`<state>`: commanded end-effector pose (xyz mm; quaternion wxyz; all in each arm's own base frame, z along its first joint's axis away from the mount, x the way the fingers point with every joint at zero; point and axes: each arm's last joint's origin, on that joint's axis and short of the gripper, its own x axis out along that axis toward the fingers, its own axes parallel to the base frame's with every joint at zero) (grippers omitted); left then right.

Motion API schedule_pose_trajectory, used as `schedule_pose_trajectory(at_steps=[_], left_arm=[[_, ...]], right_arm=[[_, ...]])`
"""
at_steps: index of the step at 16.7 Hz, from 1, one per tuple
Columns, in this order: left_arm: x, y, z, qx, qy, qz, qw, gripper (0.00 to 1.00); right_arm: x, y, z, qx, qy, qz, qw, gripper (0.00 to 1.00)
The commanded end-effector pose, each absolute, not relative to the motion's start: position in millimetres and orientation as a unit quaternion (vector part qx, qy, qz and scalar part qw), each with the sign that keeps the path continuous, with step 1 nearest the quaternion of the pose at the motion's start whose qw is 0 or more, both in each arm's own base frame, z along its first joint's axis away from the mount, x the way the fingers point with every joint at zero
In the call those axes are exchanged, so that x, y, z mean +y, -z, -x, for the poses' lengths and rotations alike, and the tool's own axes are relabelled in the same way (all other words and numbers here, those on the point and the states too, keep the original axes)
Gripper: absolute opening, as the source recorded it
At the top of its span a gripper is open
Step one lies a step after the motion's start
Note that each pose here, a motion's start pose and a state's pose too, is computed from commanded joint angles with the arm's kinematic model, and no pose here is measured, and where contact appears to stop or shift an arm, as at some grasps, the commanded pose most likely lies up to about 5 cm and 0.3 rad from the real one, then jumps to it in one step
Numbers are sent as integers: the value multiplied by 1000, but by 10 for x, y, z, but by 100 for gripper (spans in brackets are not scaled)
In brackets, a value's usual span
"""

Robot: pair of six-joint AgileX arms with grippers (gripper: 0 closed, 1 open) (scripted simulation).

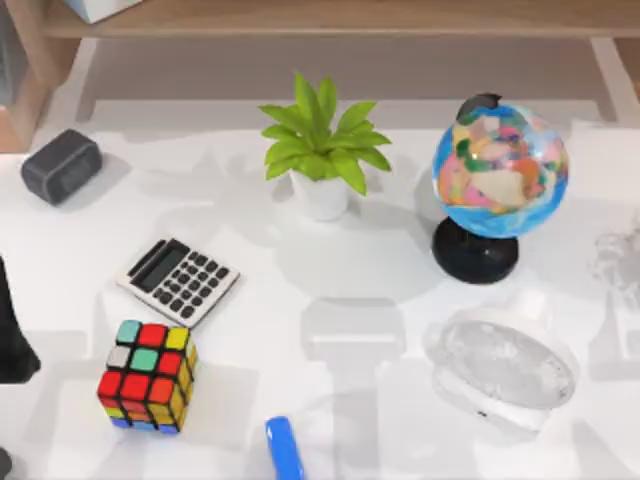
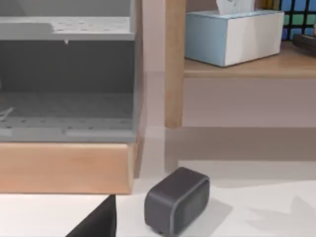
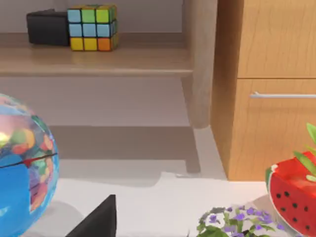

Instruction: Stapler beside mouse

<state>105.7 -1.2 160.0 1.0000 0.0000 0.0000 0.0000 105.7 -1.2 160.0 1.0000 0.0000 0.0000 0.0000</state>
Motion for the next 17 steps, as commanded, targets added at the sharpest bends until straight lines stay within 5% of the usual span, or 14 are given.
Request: schedule_pose_trajectory(at_steps=[7, 11, 17], left_arm=[[-133, -1769, -1096, 75, 50, 67, 994, 100], [-385, -1977, -1257, 230, 100, 150, 956, 100], [-1148, -2076, -1621, 505, 82, 196, 836, 100]], right_arm=[[-12, -1600, -1057, 0, 0, 0, 1000, 100], [-12, -1600, -1057, 0, 0, 0, 1000, 100], [-12, -1600, -1057, 0, 0, 0, 1000, 100]])
